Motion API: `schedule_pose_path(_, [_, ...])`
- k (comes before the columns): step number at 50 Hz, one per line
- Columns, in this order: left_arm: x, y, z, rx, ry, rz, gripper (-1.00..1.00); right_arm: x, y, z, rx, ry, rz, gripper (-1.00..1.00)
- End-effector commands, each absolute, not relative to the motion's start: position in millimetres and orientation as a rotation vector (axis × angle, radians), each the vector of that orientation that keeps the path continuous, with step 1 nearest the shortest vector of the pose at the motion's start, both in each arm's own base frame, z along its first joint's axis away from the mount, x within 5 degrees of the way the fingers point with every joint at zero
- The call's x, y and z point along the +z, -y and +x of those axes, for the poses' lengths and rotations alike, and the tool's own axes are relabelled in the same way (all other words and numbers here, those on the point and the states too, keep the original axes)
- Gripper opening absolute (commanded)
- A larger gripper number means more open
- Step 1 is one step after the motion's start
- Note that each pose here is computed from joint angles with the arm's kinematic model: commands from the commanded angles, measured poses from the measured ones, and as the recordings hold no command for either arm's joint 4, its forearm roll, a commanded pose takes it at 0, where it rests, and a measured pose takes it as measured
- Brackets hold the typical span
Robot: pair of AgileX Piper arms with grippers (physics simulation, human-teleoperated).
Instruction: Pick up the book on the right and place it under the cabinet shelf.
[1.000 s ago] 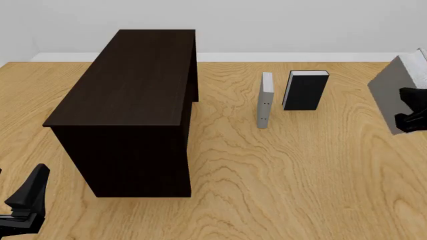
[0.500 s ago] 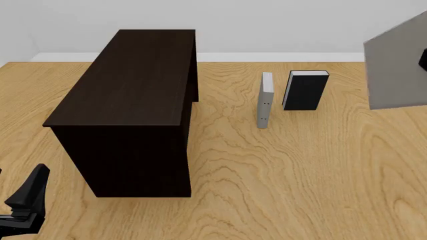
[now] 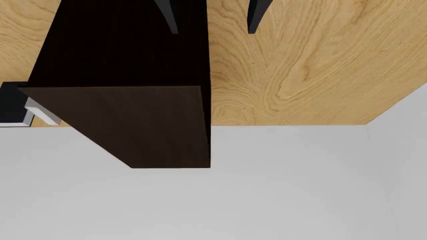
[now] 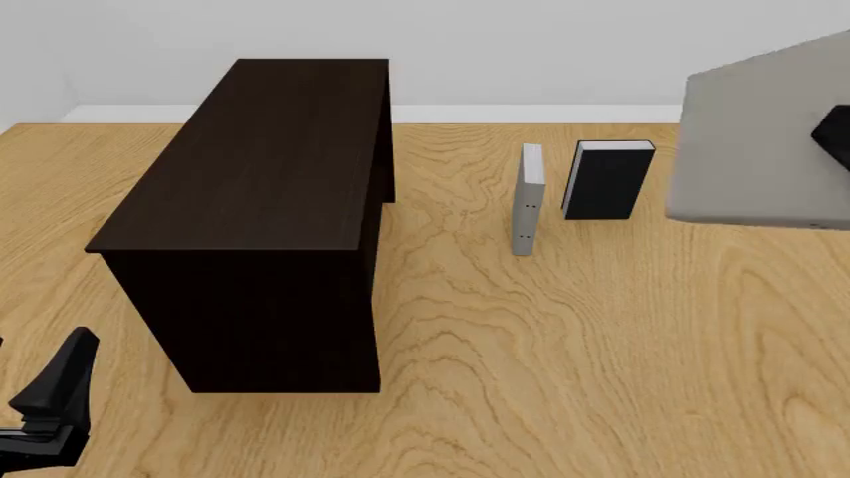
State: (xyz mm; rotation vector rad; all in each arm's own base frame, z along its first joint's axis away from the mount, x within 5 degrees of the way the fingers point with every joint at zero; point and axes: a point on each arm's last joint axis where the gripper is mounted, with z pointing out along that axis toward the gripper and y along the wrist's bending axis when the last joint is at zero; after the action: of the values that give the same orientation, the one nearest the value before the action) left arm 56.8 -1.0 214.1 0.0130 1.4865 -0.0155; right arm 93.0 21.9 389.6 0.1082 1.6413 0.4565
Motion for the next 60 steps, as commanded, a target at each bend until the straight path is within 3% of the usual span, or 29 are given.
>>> schedule_pose_path(1, [214, 1, 57, -0.015, -1.486, 0.013, 1.0, 377, -24, 72, 0.773, -1.518, 0.243, -1.0])
schedule_pose_path(17, [214, 1, 57, -0.015, -1.486, 0.013, 1.0, 337, -42, 91, 0.952, -1.525, 0.245, -1.0])
schedule_pose_path(60, [214, 1, 57, -0.015, -1.486, 0.013, 1.0, 272, -104, 163, 1.106, -1.603, 0.207, -1.0])
